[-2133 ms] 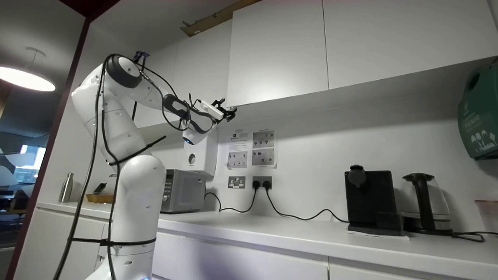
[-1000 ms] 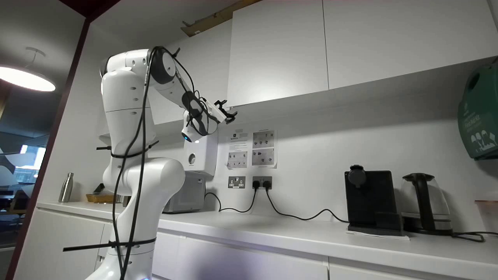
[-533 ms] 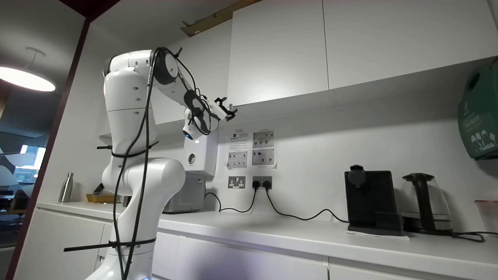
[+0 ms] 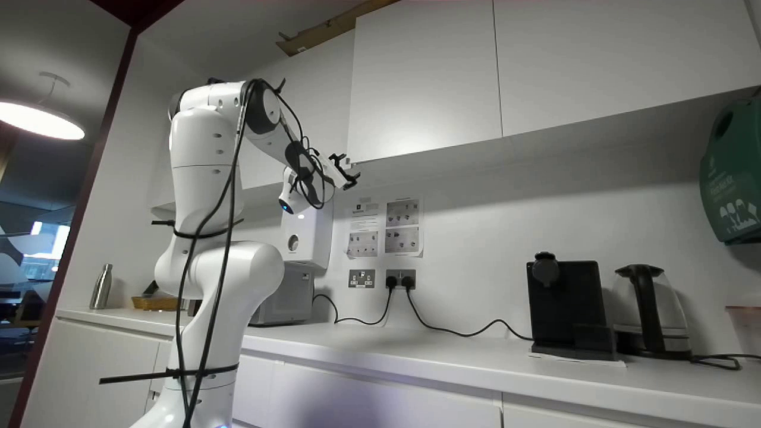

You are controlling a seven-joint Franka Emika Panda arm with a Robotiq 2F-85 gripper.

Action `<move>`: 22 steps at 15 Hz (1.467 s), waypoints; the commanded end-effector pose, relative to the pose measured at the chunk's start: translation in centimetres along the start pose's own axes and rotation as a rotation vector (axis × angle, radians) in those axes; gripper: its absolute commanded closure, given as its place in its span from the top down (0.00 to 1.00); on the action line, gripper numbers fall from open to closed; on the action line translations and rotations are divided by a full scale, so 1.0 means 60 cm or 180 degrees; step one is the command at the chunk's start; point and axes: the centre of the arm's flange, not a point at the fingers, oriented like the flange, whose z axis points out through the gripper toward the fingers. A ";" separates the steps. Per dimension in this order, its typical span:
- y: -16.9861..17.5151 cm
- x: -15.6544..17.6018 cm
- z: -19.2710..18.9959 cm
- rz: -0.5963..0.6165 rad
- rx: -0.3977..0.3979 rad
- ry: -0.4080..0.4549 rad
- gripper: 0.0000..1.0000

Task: Open the cupboard fully

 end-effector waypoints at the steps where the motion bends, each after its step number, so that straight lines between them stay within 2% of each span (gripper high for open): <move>1: 0.023 0.016 0.017 0.0495 0.0109 0.0179 1.00; 4: 0.045 0.014 0.014 0.0764 0.0048 0.0190 1.00; 7: 0.051 0.005 0.017 0.0871 0.0018 0.0130 1.00; 13: 0.052 -0.029 0.036 0.0955 -0.0012 0.0006 1.00; 17: 0.073 -0.048 0.040 0.0942 -0.0157 -0.0061 1.00; 18: 0.077 -0.051 0.040 0.0950 -0.0164 -0.0069 0.90; 19: 0.076 -0.051 0.039 0.0953 -0.0160 -0.0075 0.74; 22: 0.067 -0.050 0.034 0.0944 -0.0130 -0.0065 0.52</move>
